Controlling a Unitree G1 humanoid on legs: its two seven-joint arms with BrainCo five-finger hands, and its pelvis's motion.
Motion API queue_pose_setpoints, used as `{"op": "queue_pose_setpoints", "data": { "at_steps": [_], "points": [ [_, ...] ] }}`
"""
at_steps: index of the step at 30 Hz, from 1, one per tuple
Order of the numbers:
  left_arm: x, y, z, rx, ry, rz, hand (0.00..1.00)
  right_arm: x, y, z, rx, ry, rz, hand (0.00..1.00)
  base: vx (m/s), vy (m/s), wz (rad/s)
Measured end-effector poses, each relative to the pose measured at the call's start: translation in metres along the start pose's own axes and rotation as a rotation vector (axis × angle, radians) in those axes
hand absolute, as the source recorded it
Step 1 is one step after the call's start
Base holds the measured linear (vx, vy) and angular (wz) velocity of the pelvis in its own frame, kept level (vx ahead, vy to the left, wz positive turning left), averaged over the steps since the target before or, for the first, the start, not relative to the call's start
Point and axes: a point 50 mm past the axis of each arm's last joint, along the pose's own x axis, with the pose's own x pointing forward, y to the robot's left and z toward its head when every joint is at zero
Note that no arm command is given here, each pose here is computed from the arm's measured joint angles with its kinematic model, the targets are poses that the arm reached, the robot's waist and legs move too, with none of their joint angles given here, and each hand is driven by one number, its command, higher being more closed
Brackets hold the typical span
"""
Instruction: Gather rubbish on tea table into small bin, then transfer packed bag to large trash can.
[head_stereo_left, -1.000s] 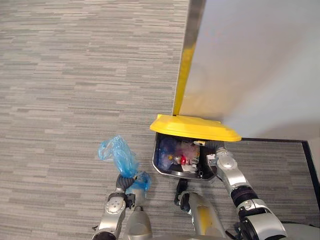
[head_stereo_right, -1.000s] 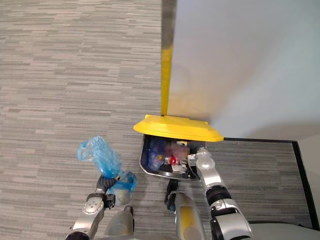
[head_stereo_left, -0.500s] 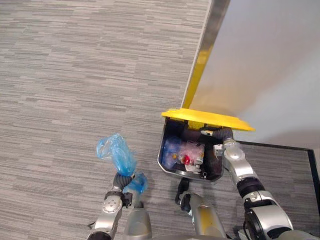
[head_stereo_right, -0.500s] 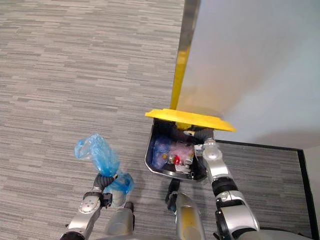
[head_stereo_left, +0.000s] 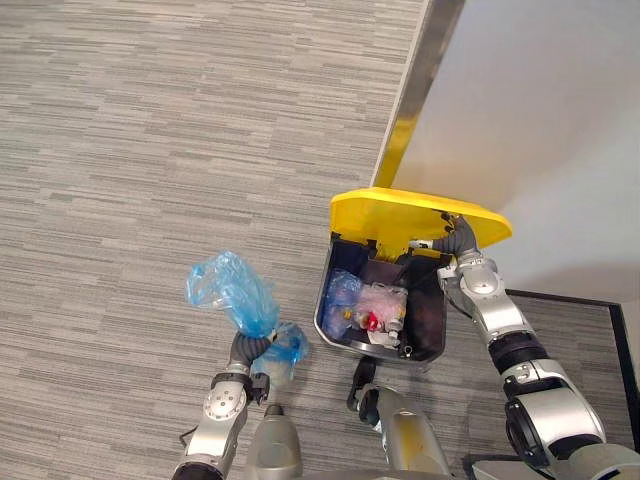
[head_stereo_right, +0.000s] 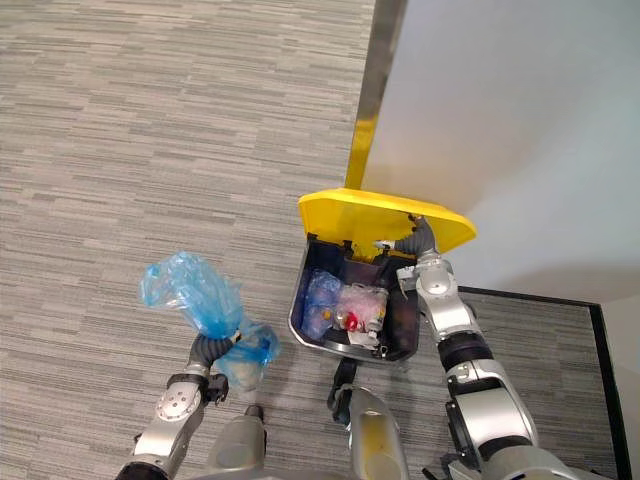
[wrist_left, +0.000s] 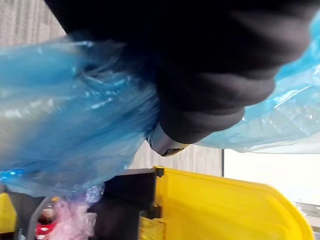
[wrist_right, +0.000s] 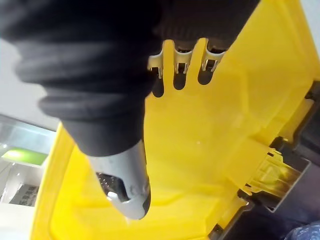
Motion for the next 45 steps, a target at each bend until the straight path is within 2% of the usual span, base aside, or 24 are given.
{"op": "queue_pose_setpoints", "data": {
  "at_steps": [12,20,24,26,31,37,41,45],
  "points": [
    [0.028,-0.042,0.063,0.059,-0.252,-0.222,1.0,0.015,0.005,0.038,-0.131,-0.109,0.126,0.0,0.02,0.006,-0.09],
    [0.046,-0.059,0.095,0.103,-0.352,-0.29,1.0,0.024,0.012,0.067,-0.272,-0.192,0.208,0.0,0.0,0.018,-0.21],
    [0.065,-0.065,0.107,0.157,-0.363,-0.299,1.0,0.032,0.005,0.093,-0.328,-0.257,0.194,0.0,-0.05,0.02,-0.08],
    [0.076,-0.065,0.116,0.194,-0.368,-0.299,1.0,0.037,0.001,0.121,-0.356,-0.328,0.177,0.0,-0.06,0.018,0.01],
    [0.091,-0.077,0.154,0.251,-0.466,-0.331,1.0,0.043,-0.02,0.169,-0.446,-0.436,0.099,0.0,-0.09,0.013,0.03],
    [0.097,-0.088,0.193,0.28,-0.599,-0.357,1.0,0.045,-0.023,0.169,-0.455,-0.423,0.081,0.0,-0.02,0.0,0.02],
    [0.1,-0.095,0.218,0.294,-0.674,-0.365,1.0,0.047,-0.039,0.194,-0.466,-0.468,0.004,0.0,-0.01,0.01,0.03],
    [0.1,-0.102,0.23,0.306,-0.717,-0.377,1.0,0.045,-0.046,0.201,-0.428,-0.498,-0.038,0.0,-0.02,0.011,0.08]
  ]
}}
